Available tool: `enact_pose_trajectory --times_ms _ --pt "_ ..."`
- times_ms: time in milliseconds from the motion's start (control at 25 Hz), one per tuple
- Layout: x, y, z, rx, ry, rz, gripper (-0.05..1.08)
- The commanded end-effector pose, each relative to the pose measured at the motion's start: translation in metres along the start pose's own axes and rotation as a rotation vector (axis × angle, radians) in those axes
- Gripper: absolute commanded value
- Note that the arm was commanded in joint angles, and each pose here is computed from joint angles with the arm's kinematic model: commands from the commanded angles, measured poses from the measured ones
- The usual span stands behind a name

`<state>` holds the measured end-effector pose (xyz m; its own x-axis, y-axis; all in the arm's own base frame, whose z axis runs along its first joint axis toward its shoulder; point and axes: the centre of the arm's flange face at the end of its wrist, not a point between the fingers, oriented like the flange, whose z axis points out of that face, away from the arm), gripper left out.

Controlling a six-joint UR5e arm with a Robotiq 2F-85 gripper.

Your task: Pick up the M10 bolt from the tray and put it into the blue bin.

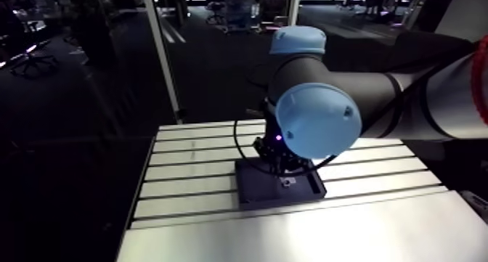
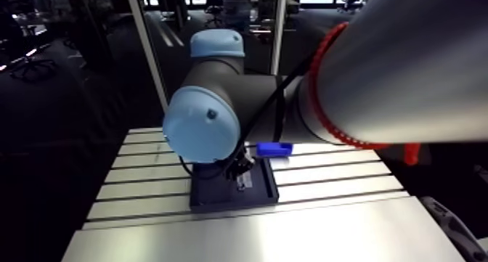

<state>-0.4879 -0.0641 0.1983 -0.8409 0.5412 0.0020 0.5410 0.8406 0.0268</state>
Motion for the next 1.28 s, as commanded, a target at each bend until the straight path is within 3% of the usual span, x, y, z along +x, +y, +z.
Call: enact_pose_trajectory --times_ms 40,120,160,280,360,400,520,560,640,680,920,1080,1200,1280 --pt "-0.003 0.002 -0.034 0.0 0.014 -0.137 1.02" --pt "-0.002 0.003 -0.043 -0.016 0.01 -0.186 1.03" --pt "-0.002 0.005 -0.047 -0.032 0.01 -0.221 1.03" --pt "0.003 0.013 -0.057 -0.121 0.032 -0.365 1.03" --pt "0.008 0.016 -0.066 -0.164 0.043 -0.463 1.04" --pt "0.01 0.015 -0.07 -0.173 0.046 -0.499 1.04" --pt "0.016 0.012 -0.084 -0.173 0.011 -0.612 1.04" --pt "0.019 0.013 -0.087 -0.169 -0.004 -0.662 1.04" --pt "0.025 0.006 -0.099 -0.112 0.003 -0.784 1.04" --pt "0.032 0.009 -0.104 -0.095 0.009 -0.84 1.04" --pt "0.081 0.05 -0.126 -0.087 0.044 -1.133 1.03" --pt "0.107 0.072 -0.141 -0.044 0.07 -1.3 1.04" --pt "0.12 0.094 -0.147 0.02 0.054 -1.445 1.04" --pt "0.126 0.102 -0.154 0.031 0.057 -1.551 1.04"
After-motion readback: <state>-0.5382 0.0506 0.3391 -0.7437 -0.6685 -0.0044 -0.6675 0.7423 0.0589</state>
